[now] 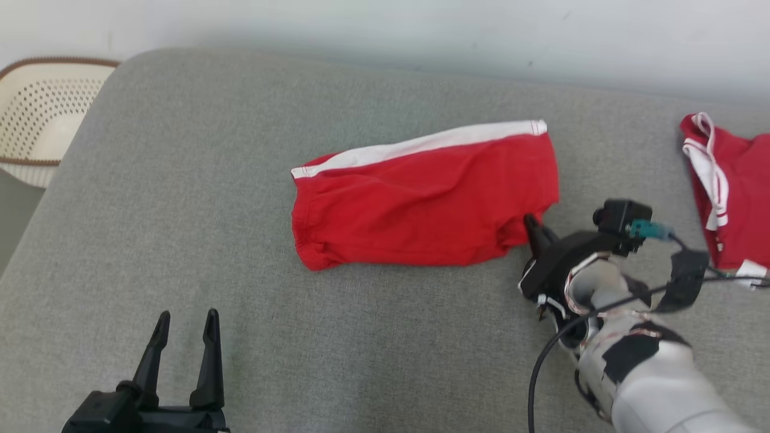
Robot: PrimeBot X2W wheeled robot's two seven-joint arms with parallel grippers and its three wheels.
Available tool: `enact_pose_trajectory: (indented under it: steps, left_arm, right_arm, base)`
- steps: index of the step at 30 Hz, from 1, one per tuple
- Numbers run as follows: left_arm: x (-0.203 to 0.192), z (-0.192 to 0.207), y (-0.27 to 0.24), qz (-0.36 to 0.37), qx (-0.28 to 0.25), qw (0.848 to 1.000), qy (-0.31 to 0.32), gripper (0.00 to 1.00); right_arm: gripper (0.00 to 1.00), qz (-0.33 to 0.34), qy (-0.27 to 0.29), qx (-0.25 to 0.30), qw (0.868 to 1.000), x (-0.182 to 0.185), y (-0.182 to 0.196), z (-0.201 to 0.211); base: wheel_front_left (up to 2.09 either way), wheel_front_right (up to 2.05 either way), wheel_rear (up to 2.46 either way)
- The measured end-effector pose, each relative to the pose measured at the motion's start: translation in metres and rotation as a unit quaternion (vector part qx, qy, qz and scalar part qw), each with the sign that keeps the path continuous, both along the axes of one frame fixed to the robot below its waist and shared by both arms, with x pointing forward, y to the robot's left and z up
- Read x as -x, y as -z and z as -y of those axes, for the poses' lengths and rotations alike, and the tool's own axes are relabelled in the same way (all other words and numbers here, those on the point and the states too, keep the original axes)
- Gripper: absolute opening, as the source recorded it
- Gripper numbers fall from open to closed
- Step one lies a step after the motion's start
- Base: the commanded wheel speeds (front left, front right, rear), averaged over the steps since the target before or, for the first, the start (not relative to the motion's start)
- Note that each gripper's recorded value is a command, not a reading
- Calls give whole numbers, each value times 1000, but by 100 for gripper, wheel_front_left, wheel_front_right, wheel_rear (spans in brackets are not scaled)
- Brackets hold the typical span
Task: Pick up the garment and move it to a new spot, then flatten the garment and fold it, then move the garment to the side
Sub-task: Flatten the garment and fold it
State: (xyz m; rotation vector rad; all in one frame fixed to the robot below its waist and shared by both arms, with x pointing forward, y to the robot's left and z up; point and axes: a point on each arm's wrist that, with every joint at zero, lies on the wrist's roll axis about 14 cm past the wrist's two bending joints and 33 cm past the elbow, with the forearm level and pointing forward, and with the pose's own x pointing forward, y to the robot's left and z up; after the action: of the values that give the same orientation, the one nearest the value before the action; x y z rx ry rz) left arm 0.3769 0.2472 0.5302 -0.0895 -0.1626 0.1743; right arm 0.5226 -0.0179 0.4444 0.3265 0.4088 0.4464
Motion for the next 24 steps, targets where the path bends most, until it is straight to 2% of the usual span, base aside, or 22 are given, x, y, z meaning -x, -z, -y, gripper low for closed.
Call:
enact_pose_trajectory:
  steps: [13, 21, 24]
  left_arm:
    - [9, 21, -9, 14, 1, 999, 29, 100]
    - [11, 33, -15, 23, -4, 999, 46, 100]
    - [11, 35, -15, 24, -3, 998, 50, 100]
  right_arm:
    - [0, 7, -31, -41, 999, 68, -2, 4]
    - [0, -8, -19, -80, 997, 105, 2, 14]
    - [0, -16, -9, -79, 997, 115, 9, 25]
  base:
    - [0, 0, 0]
    - [0, 0, 0]
    - [0, 0, 0]
